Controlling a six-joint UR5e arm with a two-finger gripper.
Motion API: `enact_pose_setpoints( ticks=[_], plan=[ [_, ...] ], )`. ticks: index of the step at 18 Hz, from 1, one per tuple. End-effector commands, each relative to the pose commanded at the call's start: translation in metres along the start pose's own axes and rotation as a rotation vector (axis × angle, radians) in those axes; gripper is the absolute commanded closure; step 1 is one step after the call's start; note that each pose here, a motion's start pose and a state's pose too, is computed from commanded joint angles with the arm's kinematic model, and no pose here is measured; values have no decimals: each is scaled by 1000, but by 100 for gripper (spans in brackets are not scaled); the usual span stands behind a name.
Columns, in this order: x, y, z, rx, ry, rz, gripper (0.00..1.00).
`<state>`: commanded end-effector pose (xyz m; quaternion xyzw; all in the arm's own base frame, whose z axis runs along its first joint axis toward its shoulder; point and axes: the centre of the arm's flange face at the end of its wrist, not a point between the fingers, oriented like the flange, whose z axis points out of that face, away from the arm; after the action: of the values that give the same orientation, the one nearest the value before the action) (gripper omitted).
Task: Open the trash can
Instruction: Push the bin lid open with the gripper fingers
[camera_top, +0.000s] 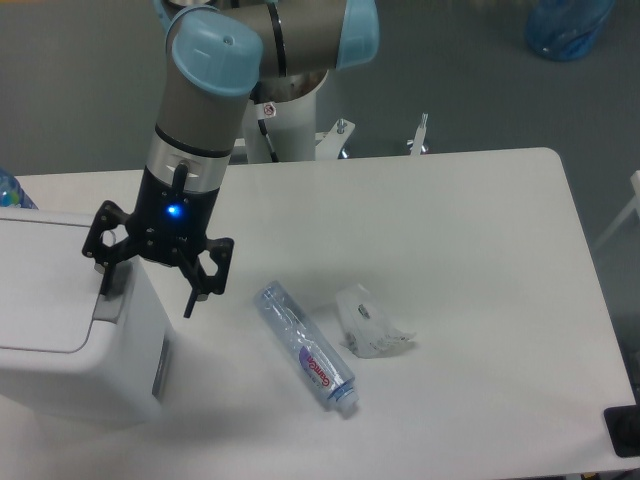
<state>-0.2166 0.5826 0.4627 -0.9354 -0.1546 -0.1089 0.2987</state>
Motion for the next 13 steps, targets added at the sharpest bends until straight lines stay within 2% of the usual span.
enact_pose_setpoints(
  ticks=[13],
  plan=[
    [2,-8,-7,17,-4,9,0]
  ],
)
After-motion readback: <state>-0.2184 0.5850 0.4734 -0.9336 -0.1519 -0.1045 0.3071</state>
